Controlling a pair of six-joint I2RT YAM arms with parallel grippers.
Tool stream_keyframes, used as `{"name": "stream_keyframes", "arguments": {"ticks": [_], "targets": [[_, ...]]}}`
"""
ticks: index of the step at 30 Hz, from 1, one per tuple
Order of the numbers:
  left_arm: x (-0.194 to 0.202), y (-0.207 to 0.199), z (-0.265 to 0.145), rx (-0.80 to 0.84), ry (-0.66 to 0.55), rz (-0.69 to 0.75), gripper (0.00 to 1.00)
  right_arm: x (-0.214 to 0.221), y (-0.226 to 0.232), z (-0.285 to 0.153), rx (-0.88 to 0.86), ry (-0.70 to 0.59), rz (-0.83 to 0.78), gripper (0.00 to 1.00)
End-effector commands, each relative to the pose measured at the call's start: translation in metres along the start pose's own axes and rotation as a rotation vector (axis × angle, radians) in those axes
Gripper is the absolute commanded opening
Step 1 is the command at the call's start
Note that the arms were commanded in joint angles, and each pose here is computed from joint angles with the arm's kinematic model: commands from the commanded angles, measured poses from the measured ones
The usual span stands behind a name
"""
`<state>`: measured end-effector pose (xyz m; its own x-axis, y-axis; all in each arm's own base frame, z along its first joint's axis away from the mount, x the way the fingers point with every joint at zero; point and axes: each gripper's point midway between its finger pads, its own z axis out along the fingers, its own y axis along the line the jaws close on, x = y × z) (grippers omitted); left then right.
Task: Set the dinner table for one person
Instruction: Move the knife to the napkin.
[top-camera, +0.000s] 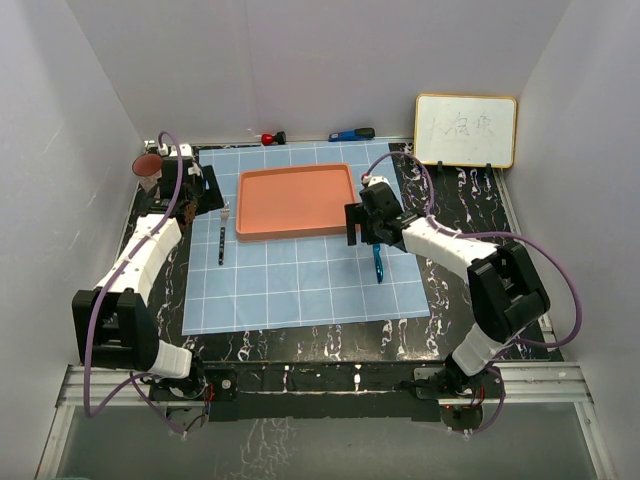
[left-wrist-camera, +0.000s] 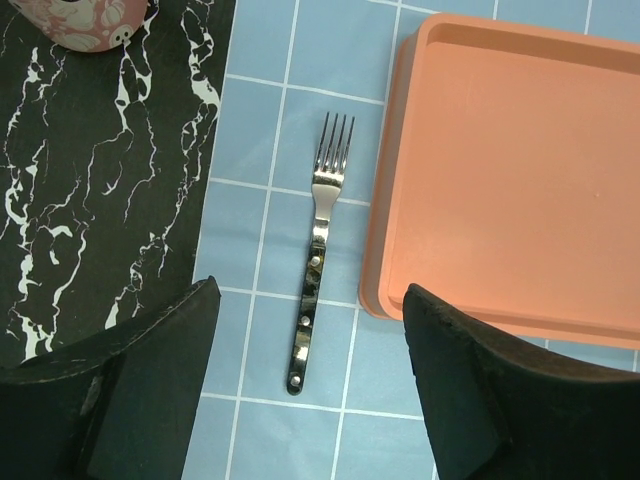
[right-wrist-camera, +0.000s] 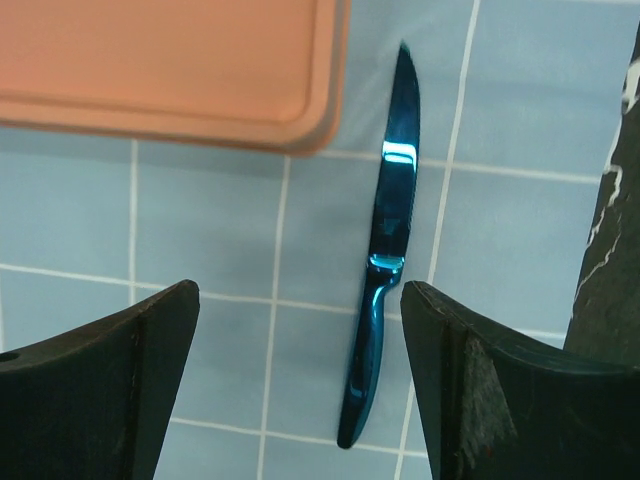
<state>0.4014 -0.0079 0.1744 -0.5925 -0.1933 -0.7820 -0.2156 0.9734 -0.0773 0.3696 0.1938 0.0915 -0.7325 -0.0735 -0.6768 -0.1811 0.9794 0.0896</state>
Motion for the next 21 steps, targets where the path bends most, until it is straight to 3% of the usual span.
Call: {"name": "stream_keyframes", "arguments": {"ticks": [1,7,21], "targets": [[-0.011,0.0,-0.009,0.012,-0.057,-0.011,0.73,0.017,-0.007,-0.012,0.017,0.024,0.035,0.8],[-0.001,-0.004,-0.001,0.03,-0.014,-0.016,0.73,0.043,-0.007,-0.012,-0.006,0.076,0.049,0.79],[0.005,-0.009,0.003,0.052,0.011,-0.021,0.72,0.056,-0.012,-0.01,-0.001,0.082,0.044,0.77]]}}
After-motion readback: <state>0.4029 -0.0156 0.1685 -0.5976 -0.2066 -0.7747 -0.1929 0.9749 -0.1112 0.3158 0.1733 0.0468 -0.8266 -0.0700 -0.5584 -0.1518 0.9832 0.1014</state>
